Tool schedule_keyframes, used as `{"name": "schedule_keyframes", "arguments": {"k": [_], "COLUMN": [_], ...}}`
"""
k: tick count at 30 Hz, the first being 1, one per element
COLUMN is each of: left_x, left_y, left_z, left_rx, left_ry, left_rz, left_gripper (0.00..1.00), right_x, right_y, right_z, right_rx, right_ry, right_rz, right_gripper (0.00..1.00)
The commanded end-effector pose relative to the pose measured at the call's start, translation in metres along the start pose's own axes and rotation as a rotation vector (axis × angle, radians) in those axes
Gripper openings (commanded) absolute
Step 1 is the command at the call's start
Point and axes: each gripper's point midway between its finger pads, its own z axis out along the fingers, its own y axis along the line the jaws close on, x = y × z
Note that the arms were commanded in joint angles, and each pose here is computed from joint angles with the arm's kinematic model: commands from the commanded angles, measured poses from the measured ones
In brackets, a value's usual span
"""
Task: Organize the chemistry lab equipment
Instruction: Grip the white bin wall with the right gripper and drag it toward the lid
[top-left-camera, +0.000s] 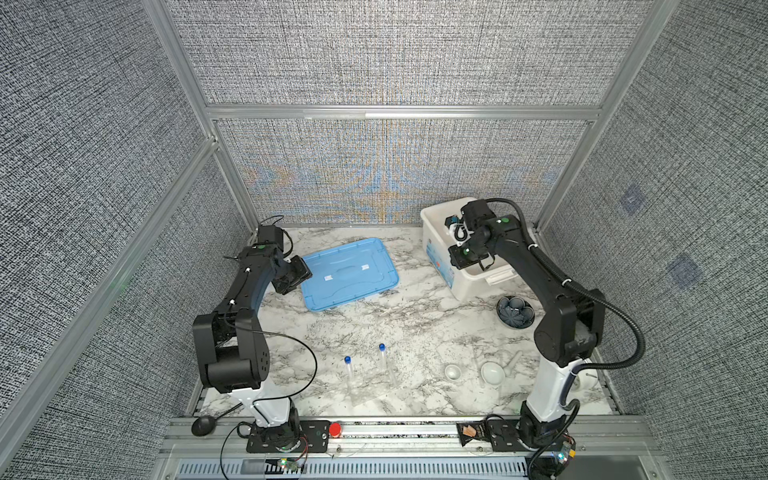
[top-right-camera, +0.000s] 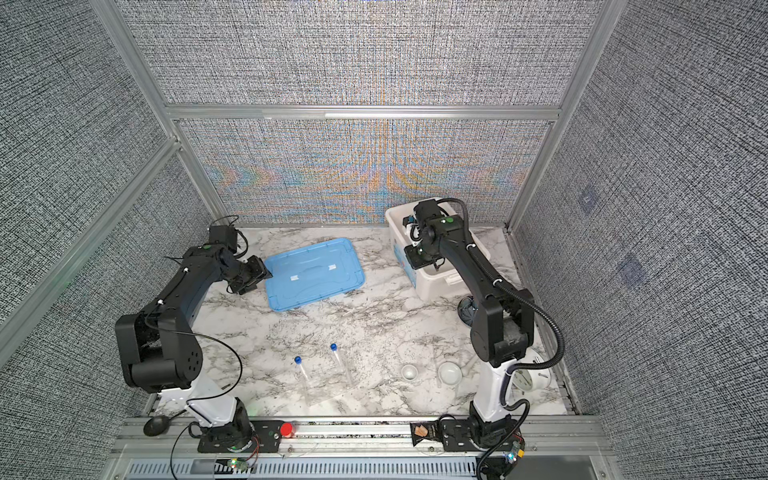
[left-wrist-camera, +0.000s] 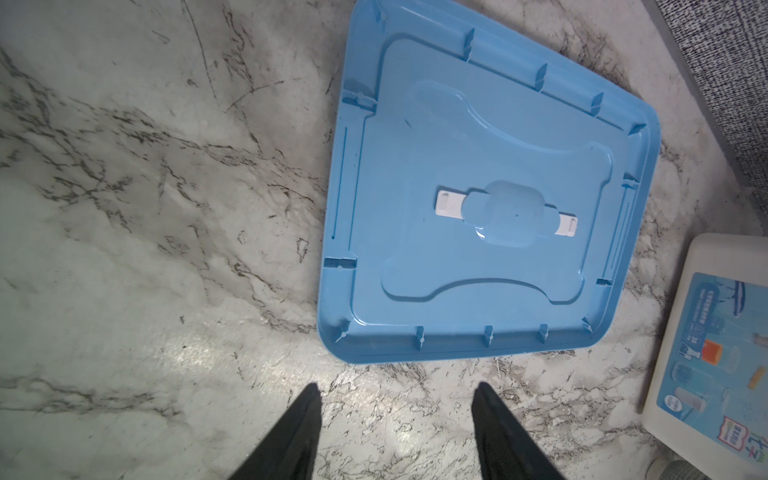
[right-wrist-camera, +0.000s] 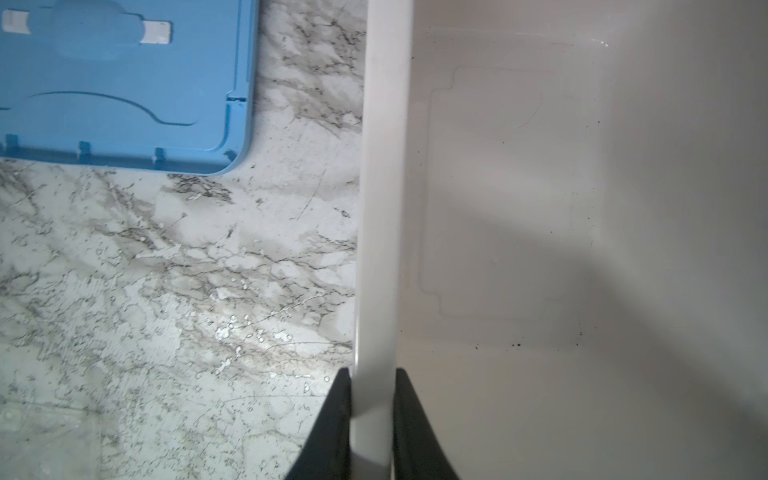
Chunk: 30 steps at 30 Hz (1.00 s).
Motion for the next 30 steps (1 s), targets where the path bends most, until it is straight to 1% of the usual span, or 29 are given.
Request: {"name": "schedule_keyframes", "arguments": {"k": [1,5,9,11,14,16,18,23,27,30], "left_x": [-0.003,-0.005,-0.005,-0.006,-0.005,-0.003,-0.003,-0.001,-0.002,-0.003], "left_y": [-0.006,-0.010,-0.017,-0.016,-0.016,-0.017,-0.016,-0.015,-0.010,-0.011], "left_z": [0.002,0.008,0.013,0.014,0.015,0.016,0.016,0.016,0.015,0.015], "left_rx": [0.031,0.052,0.089,0.088,0.086,0.096,0.089,0.087,0.064,0.078], "left_ry": [0.005,0.011,0.031,0.030,0.035,0.046,0.046,0.053,0.042,0.054], "left_rz": [0.010,0.003,-0.004,-0.003,-0.005,0.000,0.003,0.005,0.011,0.006], "left_gripper": [0.60,0.60,0.60,0.60,0.60,0.59,0.60,0.60,0.60,0.60], "right_x": [-0.002,-0.006,-0.006,-0.006,-0.007,-0.009,-0.011,-0.014,-0.014,-0.015], "right_y": [0.031,0.063,0.084,0.086,0.077,0.074,0.078,0.114,0.135,0.145], "right_z": [-0.008,-0.009,-0.002,0.004,0.006,0.006,0.009,0.012,0.016,0.013], "right_rx": [-0.074,-0.134,-0.146,-0.115,-0.040,-0.020,-0.041,-0.153,-0.178,-0.189], "right_ry": [-0.027,-0.053,-0.045,-0.039,-0.027,-0.032,-0.039,-0.041,-0.035,-0.038], "right_rz": [-0.031,-0.067,-0.067,-0.065,-0.036,-0.021,-0.029,-0.090,-0.142,-0.159], "right_gripper": [0.20,0.19,0.18,0.17,0.16,0.16,0.16,0.15,0.15,0.15]}}
